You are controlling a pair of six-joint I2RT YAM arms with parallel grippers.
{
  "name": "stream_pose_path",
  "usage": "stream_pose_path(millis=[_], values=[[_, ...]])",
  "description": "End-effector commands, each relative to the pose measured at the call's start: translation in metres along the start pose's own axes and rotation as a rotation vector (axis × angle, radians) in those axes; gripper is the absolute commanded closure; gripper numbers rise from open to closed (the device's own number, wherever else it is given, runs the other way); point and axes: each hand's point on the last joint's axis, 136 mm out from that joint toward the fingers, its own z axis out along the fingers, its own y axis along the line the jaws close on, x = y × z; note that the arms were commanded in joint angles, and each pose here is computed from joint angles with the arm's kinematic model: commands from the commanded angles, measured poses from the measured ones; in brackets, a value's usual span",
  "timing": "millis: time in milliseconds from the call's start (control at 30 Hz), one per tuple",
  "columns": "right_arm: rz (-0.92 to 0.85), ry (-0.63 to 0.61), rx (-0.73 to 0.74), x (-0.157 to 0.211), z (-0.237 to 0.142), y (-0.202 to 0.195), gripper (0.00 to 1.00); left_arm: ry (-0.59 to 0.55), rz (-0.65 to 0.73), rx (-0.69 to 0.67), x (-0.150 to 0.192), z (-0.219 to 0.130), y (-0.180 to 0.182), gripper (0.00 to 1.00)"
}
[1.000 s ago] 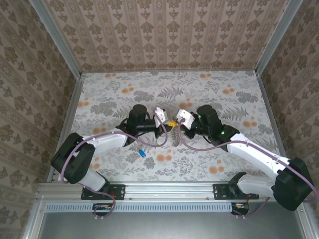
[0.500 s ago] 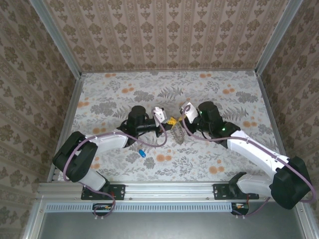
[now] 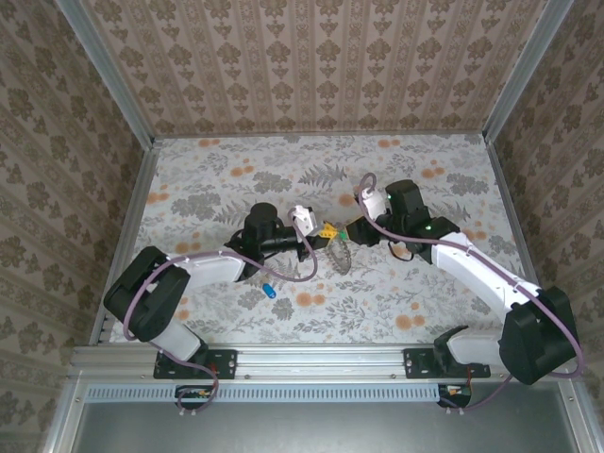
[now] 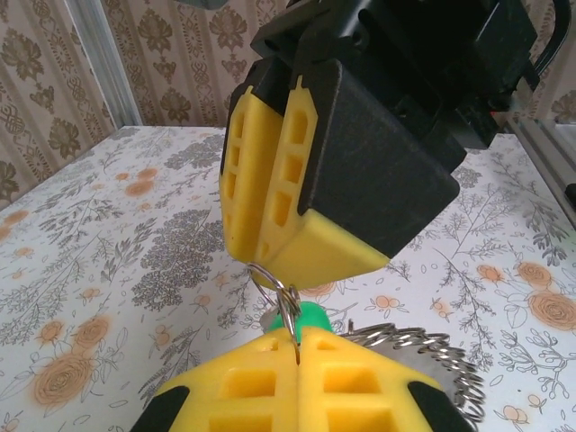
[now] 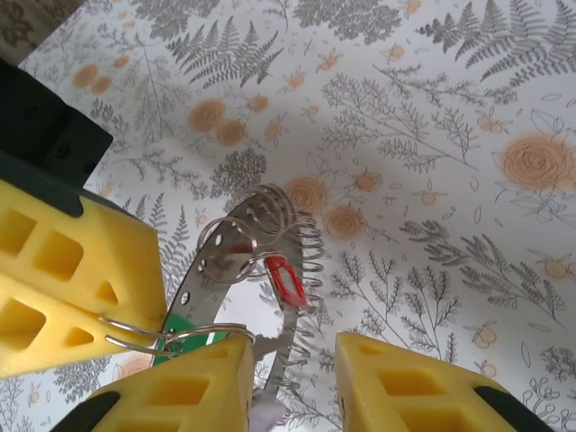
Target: Put the keys on the keyring
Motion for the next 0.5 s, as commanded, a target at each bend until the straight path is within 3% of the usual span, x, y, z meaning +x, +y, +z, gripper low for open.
stream_pose_path(millis=[0,100,200,467], values=[[-0.031,0.020,0.061,-0.003,-0.006,-0.012,0.68,-0.066,0.029,0.057,-0.019,0.000,-0.010,1.00],[-0.041,0.023,0.082,-0.004,-0.010,-0.017,0.69,-0.068,0.030,0.063,-0.021,0.000,-0.011,1.00],[-0.058,0.027,0.000,-0.006,-0.012,-0.005,0.79,-0.071,0.032,0.065,-0.022,0.000,-0.011,1.00],[-0.010,0.122,0.038,0.014,-0.005,-0.015,0.77,-0.086,0.034,0.069,-0.027,0.000,-0.011,1.00]])
